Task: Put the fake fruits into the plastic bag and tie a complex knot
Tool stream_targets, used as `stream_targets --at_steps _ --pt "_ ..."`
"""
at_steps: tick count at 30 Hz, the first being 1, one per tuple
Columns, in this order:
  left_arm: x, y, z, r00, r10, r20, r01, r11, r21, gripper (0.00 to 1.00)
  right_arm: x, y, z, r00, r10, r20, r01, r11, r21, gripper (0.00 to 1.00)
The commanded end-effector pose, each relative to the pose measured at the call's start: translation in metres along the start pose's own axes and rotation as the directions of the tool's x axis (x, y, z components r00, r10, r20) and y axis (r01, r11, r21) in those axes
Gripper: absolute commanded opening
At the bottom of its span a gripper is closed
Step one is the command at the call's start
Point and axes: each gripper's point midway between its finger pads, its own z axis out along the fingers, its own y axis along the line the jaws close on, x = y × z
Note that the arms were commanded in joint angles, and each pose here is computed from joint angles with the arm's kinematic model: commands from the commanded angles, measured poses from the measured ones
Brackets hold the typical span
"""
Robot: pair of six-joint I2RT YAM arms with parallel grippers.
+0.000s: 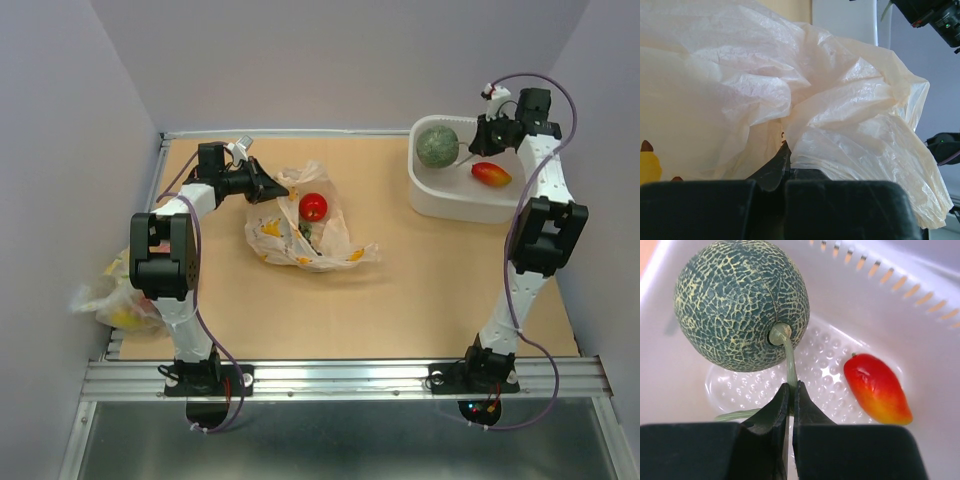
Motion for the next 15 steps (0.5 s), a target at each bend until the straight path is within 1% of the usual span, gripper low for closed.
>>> stream_targets --at_steps 1,5,6,8,9,12,15 --pt "-0.011 -0.016 -0.004 0.998 0.067 0.018 -0.068 0.997 0.032 0.00 -0.073 0.007 -0.042 0.982 -0.051 0.183 0.049 0.999 0.014 0.00" --pt "-0.011 -0.016 -0.005 0.997 0.072 0.019 -0.072 0.997 0.033 0.00 -0.095 0.021 -0.067 0.968 -0.063 0.243 0.066 0.998 -0.005 0.01" --pt "-0.011 -0.017 -0.005 0.997 0.074 0.020 -0.075 0.997 0.034 0.00 -0.104 0.027 -0.080 0.961 -0.074 0.268 0.079 0.997 -0.006 0.00" --pt "-0.011 -0.018 -0.006 0.997 0.073 0.019 -0.073 0.997 0.035 0.00 -0.110 0.037 -0.091 0.955 -0.064 0.288 0.074 0.997 -0.026 0.01" --pt "-0.010 -0.018 -0.006 0.997 0.076 0.019 -0.077 0.996 0.035 0.00 -0.119 0.044 -0.107 0.946 -0.073 0.315 0.085 0.996 -0.024 0.00" --pt "-0.007 -0.017 -0.007 0.997 0.077 0.014 -0.077 0.996 0.037 0.00 -0.118 0.066 -0.121 0.942 -0.070 0.328 0.098 0.993 -0.068 0.00" --pt "-0.004 -0.020 -0.008 0.997 0.076 0.010 -0.076 0.996 0.041 0.00 -0.113 0.098 -0.134 0.940 -0.076 0.334 0.122 0.986 -0.117 0.00"
